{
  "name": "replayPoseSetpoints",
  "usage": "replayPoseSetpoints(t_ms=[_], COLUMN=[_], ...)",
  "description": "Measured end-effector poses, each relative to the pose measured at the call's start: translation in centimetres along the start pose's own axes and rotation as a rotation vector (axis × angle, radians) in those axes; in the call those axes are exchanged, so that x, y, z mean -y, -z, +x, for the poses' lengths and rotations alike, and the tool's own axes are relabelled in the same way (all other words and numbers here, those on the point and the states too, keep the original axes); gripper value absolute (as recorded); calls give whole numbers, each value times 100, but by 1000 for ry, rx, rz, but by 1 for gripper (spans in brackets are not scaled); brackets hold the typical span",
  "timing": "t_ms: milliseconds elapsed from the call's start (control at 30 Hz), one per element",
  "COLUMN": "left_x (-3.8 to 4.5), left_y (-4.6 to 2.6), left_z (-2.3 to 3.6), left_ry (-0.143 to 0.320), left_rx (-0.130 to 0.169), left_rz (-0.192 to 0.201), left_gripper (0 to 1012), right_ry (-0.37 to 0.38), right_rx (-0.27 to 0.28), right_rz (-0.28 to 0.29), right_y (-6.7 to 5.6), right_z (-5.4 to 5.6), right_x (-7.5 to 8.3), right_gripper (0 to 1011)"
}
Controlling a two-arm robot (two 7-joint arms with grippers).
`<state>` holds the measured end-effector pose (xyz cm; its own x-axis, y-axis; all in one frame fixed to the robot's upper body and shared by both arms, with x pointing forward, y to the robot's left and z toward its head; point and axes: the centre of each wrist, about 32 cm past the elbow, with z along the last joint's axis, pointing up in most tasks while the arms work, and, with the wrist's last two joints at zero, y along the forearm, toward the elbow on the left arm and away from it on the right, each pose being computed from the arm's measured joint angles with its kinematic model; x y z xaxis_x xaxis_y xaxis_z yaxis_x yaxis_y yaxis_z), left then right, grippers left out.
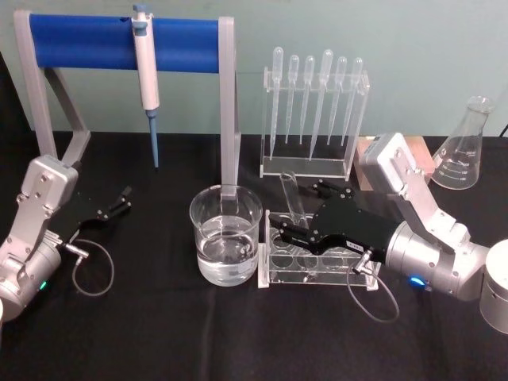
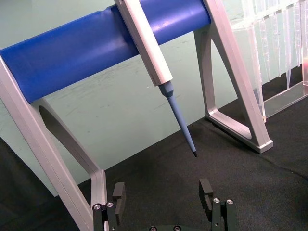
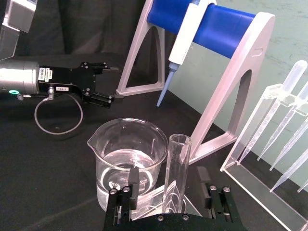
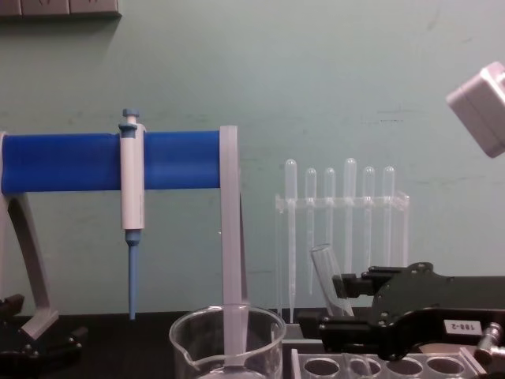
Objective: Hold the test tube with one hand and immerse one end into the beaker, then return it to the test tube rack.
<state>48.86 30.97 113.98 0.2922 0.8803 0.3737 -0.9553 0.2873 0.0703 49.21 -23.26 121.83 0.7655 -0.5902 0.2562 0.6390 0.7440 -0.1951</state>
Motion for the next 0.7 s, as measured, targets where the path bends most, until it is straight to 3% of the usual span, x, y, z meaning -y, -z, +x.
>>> replayPoseSetpoints(t_ms=[533,700], left_x=[0,0], left_y=[0,0], left_z=[0,0], left_ry=[0,0], left_rx=[0,0], left_rz=[0,0], left_gripper=[1000,1000], right_ry=[2,16], right_rx=[-60,-79], right_rz=[-2,31], right_y=[29,-7], right_z=[21,-4], right_x=[-24,37], right_gripper=[250,226])
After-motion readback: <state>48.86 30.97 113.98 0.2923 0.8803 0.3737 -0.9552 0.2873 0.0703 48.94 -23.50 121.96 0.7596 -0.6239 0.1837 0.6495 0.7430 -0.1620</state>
